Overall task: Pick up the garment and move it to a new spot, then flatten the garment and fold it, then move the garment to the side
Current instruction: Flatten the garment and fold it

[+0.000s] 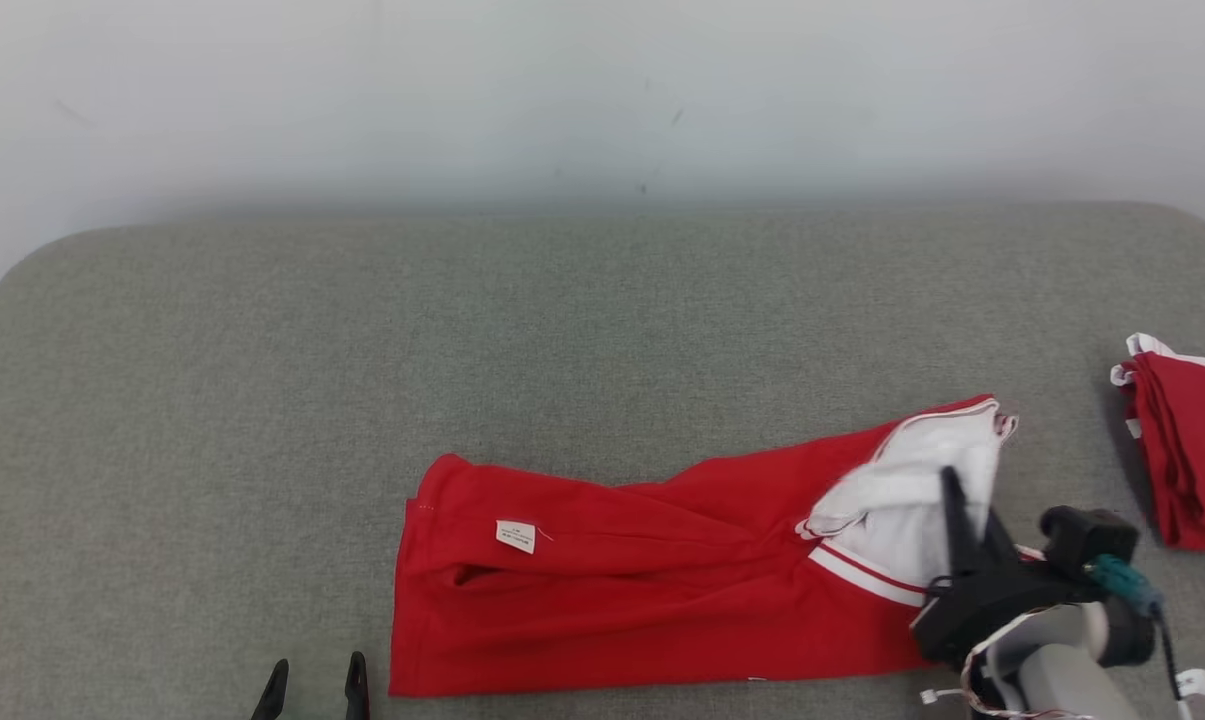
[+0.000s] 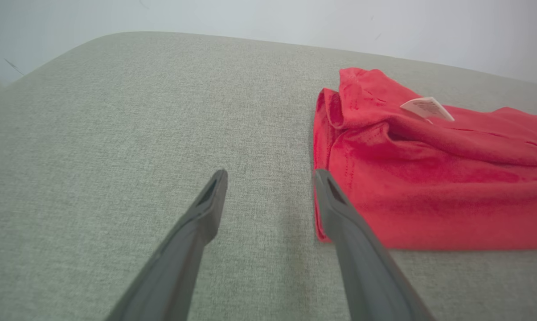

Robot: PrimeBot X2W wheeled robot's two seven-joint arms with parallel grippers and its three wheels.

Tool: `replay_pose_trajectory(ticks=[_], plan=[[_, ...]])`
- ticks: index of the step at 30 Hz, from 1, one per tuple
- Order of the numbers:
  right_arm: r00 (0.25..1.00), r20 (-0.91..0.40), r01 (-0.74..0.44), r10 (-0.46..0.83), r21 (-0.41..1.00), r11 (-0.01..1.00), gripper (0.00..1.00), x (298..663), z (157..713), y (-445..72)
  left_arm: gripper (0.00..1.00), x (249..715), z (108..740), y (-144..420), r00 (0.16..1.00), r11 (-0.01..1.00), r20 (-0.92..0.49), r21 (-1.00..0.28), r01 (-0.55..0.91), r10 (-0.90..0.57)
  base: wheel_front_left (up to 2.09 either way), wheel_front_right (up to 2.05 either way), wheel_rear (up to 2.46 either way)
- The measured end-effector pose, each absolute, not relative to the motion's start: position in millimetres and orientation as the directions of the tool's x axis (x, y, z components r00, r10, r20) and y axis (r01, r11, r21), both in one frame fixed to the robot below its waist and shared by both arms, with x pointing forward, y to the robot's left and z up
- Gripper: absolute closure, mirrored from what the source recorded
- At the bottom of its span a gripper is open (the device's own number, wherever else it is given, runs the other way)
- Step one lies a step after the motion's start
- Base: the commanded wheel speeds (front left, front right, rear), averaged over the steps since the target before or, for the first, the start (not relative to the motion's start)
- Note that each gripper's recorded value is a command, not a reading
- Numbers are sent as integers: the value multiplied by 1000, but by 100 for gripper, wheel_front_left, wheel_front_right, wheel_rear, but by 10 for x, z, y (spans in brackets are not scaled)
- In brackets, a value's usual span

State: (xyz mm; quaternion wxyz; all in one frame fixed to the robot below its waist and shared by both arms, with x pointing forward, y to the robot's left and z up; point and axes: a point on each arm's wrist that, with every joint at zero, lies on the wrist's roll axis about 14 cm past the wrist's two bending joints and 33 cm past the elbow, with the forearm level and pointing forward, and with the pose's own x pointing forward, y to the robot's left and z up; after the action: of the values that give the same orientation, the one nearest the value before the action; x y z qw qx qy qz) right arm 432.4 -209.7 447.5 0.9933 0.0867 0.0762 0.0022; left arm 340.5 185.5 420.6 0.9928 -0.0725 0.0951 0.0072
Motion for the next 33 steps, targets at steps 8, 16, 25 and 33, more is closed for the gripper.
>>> replay_pose_trajectory(ticks=[8,16,25,33], plan=[[974,-85,-189,210,206,960,100,4233,4662,-1431,0,3396,4250,1765,984,989,-175,-150,0,-26,0,0,0],[905,-84,-387,418,245,889,100,4144,4714,-676,0,3270,4228,1831,983,988,-183,-152,-25,-3,0,0,0],[754,-109,-614,647,234,754,100,3970,4736,270,0,3068,4205,1993,980,984,-190,-155,-83,53,0,0,0],[658,-114,-721,745,189,666,100,3959,4812,776,0,2900,4207,2121,977,980,-189,-150,-131,101,0,0,0]])
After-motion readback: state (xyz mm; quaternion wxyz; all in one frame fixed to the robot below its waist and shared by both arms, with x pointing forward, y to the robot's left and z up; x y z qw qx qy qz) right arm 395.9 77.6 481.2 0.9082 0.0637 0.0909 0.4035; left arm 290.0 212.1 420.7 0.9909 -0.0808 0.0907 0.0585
